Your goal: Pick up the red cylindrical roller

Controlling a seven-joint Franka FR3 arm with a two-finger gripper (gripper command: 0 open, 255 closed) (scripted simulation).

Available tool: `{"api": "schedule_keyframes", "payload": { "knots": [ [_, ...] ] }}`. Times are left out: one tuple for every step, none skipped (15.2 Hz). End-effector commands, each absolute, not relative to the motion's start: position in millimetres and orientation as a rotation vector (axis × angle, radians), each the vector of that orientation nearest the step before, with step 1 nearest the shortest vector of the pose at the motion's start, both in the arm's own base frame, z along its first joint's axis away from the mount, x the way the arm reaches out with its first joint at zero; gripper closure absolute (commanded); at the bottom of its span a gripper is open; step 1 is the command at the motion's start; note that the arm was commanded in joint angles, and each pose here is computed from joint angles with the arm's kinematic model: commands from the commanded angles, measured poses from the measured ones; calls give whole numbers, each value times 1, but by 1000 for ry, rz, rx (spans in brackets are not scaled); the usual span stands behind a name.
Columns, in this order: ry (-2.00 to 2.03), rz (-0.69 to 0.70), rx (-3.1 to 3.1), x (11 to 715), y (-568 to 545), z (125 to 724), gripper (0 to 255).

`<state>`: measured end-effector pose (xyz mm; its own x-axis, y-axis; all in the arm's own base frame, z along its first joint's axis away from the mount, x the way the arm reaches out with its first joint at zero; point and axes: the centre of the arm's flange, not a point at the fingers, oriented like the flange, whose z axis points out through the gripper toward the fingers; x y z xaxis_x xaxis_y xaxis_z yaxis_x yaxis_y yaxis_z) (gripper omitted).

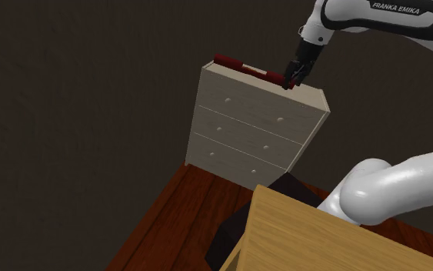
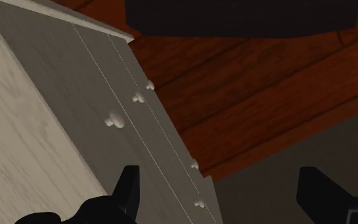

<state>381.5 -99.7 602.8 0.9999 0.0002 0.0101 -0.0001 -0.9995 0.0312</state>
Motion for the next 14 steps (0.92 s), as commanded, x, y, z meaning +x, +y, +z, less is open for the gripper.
{"api": "schedule_keyframes", "payload": {
  "knots": [
    [72, 16, 3115, 404, -116, 601, 0],
    [106, 16, 3117, 415, -124, 601, 0],
    [139, 15, 3119, 426, -131, 600, 0],
    [173, 15, 3121, 437, -138, 600, 0],
    [207, 15, 3122, 449, -145, 599, 0],
    [240, 14, 3123, 461, -152, 598, 0],
    [274, 14, 3124, 472, -159, 598, 0],
    [308, 14, 3124, 484, -165, 597, 0],
    [342, 13, 3124, 497, -171, 596, 0],
    [376, 13, 3123, 509, -176, 596, 0],
    [410, 12, 3122, 521, -182, 595, 0],
    [444, 12, 3121, 534, -187, 594, 0],
    [478, 12, 3119, 546, -192, 593, 0],
    [512, 11, 3117, 559, -196, 593, 0]
  ]
}}
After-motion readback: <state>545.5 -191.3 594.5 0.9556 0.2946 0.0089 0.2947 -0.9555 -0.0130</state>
